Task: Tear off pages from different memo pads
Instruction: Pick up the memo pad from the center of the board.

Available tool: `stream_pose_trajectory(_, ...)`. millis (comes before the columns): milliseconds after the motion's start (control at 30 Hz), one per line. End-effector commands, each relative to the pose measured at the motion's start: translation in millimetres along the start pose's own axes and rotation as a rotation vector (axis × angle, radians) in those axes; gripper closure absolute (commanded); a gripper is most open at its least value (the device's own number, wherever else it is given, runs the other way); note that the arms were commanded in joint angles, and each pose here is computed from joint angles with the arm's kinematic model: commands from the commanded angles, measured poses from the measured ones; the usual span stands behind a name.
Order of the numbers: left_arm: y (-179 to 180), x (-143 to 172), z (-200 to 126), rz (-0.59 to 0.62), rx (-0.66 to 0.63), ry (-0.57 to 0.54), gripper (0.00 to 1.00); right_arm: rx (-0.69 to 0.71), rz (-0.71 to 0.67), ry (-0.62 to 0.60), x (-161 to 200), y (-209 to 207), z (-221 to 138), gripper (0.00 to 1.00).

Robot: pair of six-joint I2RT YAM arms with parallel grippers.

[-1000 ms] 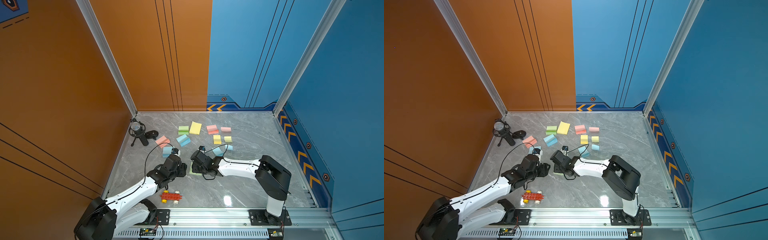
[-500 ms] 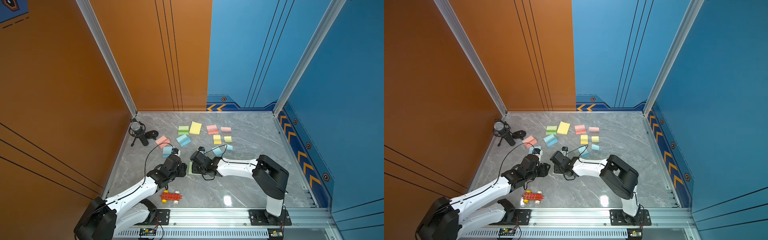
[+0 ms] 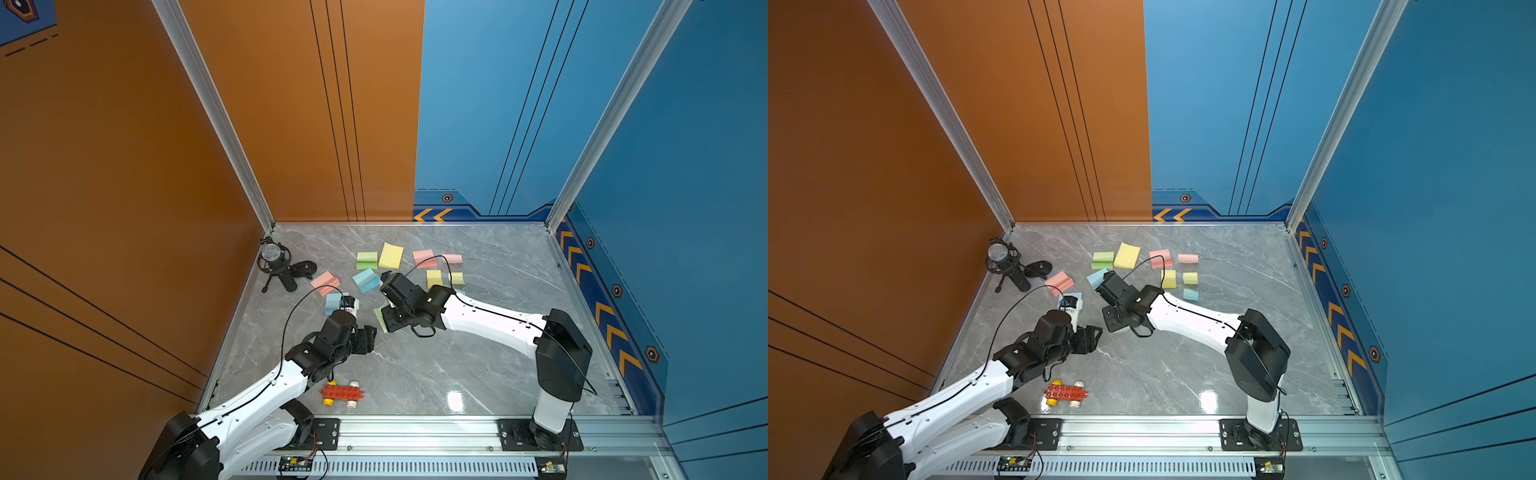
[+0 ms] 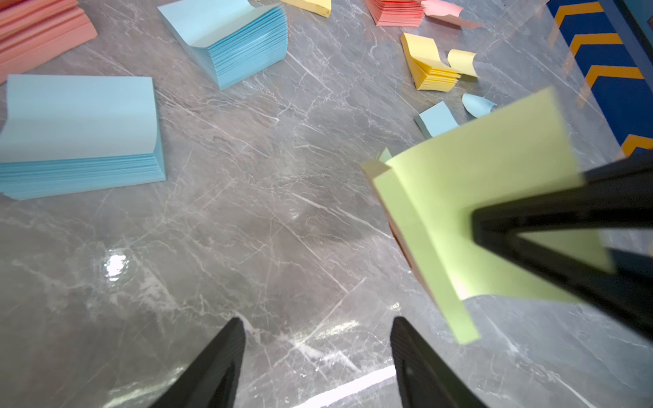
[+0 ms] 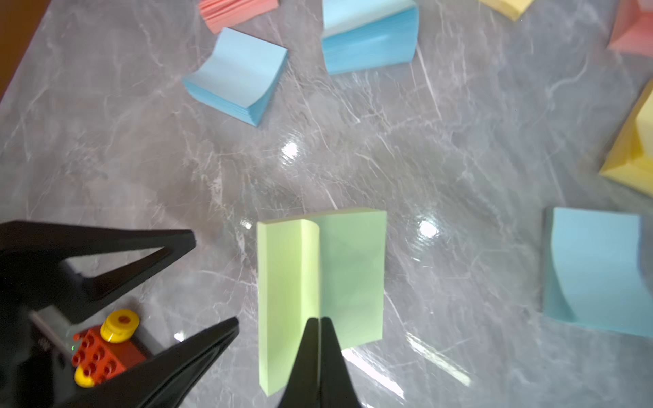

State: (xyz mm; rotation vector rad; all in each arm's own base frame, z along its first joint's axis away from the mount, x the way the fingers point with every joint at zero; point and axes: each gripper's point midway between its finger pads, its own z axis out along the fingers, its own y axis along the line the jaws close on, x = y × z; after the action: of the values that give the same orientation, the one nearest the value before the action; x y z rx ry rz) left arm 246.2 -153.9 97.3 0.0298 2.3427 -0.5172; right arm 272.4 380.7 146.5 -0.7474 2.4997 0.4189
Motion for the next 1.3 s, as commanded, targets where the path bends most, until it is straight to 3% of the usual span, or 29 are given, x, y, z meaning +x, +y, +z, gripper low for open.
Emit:
stream_pose_trajectory(0,5.9,6.8,-4.5,-0.033,0.005,0.003,0.29,-0.004,-0.507,0.174,38.8,-14.5,-43.0,1.0)
stream_pose_trajectory(133,6.5,3.5,-12.5,-0.08,0.021,-0.026,0.28,-0.116,-0.85,0.169,54.9,-12.7,-65.0,1.0)
stream_pose_trajectory(267,3.6,3.8,-17.7,-0.124,0.054,-0.032,0.29,-0.138,-1.154,0.166,70.0,-23.9,-71.0,1.0)
stream_pose_trajectory(433,-14.4,4.5,-19.1,-0.188,0.137,0.02,0.22,-0.115,-1.319,0.133,69.5,-22.5,-64.1,1.0)
stream_pose_trajectory(567,-28.1,1.0,-19.4,-0.219,0.185,0.058,0.18,-0.106,-1.506,0.005,72.1,-13.3,-63.3,1.0)
stream_pose_trajectory(767,-54.5,-4.4,-26.3,-0.104,0.294,0.09,0.19,-0.096,-1.82,-0.136,86.1,-7.6,-72.6,1.0)
stream_pose_trajectory(900,-71.6,-2.2,-31.9,-0.025,0.365,0.071,0.21,-0.043,-1.624,-0.216,53.4,-6.1,-100.1,1.0)
stream_pose_trajectory(1067,-73.7,-0.4,-29.3,-0.064,0.328,0.05,0.23,-0.064,-1.626,-0.259,57.7,-9.2,-115.6,1.0)
stream_pose_trajectory(1267,-92.3,4.6,-27.3,0.142,0.303,0.019,0.23,0.044,-0.998,-0.223,3.5,-39.1,-127.5,0.98)
